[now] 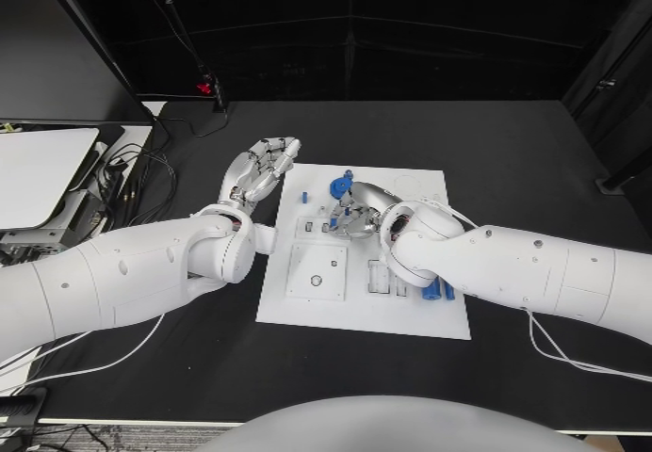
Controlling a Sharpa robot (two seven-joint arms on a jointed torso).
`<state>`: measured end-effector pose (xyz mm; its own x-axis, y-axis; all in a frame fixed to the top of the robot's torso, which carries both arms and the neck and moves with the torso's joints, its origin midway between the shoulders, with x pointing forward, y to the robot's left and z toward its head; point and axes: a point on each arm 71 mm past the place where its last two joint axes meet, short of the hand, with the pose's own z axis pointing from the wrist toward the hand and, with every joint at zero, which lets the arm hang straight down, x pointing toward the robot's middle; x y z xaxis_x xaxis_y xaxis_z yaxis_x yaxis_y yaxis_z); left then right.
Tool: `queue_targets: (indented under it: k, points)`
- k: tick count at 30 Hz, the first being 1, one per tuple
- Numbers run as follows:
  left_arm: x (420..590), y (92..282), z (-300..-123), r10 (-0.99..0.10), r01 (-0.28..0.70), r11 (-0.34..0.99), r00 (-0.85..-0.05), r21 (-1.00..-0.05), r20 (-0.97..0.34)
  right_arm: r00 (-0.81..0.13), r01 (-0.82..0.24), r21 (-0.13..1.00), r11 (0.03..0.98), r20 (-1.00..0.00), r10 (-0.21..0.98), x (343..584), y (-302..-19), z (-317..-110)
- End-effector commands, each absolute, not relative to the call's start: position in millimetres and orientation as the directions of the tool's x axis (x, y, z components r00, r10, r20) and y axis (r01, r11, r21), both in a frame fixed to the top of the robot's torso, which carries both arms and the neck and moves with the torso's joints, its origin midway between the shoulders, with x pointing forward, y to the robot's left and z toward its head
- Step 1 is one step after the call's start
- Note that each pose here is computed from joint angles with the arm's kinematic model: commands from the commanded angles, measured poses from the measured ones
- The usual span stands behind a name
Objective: Assemble the parts on the task board
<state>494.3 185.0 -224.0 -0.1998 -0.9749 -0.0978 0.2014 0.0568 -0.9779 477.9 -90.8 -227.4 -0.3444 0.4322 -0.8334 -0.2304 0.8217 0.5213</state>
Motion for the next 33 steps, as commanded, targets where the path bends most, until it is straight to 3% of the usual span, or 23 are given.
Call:
queue_targets:
  k: [1,33]
  points:
    - [488.9,183.0,-205.6,-0.974,0.439,0.001,-0.205,-0.898,-0.101,-0.355,-0.228,0.507,0.831,-0.838,0.413,477.1,-90.4,-229.7]
    - [489.8,183.4,-206.1,-0.974,0.437,0.001,-0.205,-0.899,-0.101,-0.292,-0.268,0.512,0.816,-0.85,0.437,475.8,-90.9,-224.7]
